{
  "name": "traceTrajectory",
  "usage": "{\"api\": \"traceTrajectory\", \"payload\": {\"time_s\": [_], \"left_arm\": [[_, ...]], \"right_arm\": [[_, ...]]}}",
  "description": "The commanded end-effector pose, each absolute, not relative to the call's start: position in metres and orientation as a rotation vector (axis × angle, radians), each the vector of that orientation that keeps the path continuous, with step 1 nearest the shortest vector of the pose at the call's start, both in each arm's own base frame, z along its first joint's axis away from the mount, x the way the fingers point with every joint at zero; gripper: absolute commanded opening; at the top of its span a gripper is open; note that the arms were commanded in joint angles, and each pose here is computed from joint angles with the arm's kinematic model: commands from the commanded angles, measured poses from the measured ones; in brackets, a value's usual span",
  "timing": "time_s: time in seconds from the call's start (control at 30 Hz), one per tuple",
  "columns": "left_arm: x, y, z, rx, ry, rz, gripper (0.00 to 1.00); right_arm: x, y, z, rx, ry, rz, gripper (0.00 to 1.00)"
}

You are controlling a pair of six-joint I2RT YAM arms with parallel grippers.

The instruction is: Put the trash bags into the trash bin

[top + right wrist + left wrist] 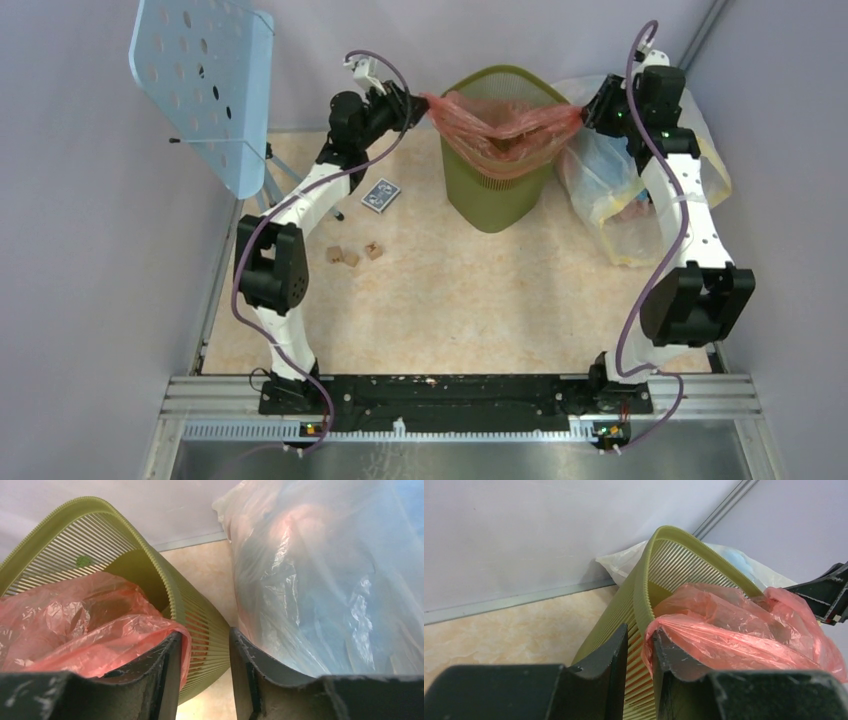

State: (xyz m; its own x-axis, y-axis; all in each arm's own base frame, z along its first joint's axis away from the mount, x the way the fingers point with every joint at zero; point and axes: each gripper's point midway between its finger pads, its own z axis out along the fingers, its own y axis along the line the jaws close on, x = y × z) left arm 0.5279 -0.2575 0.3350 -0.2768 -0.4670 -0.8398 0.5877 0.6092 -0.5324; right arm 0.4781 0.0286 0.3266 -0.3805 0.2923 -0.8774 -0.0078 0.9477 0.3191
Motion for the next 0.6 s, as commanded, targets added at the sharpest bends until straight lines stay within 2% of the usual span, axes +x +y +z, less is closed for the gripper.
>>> {"api": "traceTrajectory", "payload": {"time_s": [0.0, 0.3, 0.57], "left_arm": [[0.534, -0.264, 0.345, 0.128, 1.516, -1.097, 0.28], [0.53, -0.282, 0.335, 0.193, 1.523, -1.249, 0.31], [0.526, -0.301, 0.326, 0.302, 1.54, -1.448, 0.3]], "right_arm": [[0.49, 0.04, 0.34, 0.131, 1.914, 0.465, 0.41], [0.497, 0.059, 0.341, 0.083, 1.848, 0.705, 0.53], [0.477, 0.094, 0.33, -0.084, 1.806, 0.94, 0.42]]}}
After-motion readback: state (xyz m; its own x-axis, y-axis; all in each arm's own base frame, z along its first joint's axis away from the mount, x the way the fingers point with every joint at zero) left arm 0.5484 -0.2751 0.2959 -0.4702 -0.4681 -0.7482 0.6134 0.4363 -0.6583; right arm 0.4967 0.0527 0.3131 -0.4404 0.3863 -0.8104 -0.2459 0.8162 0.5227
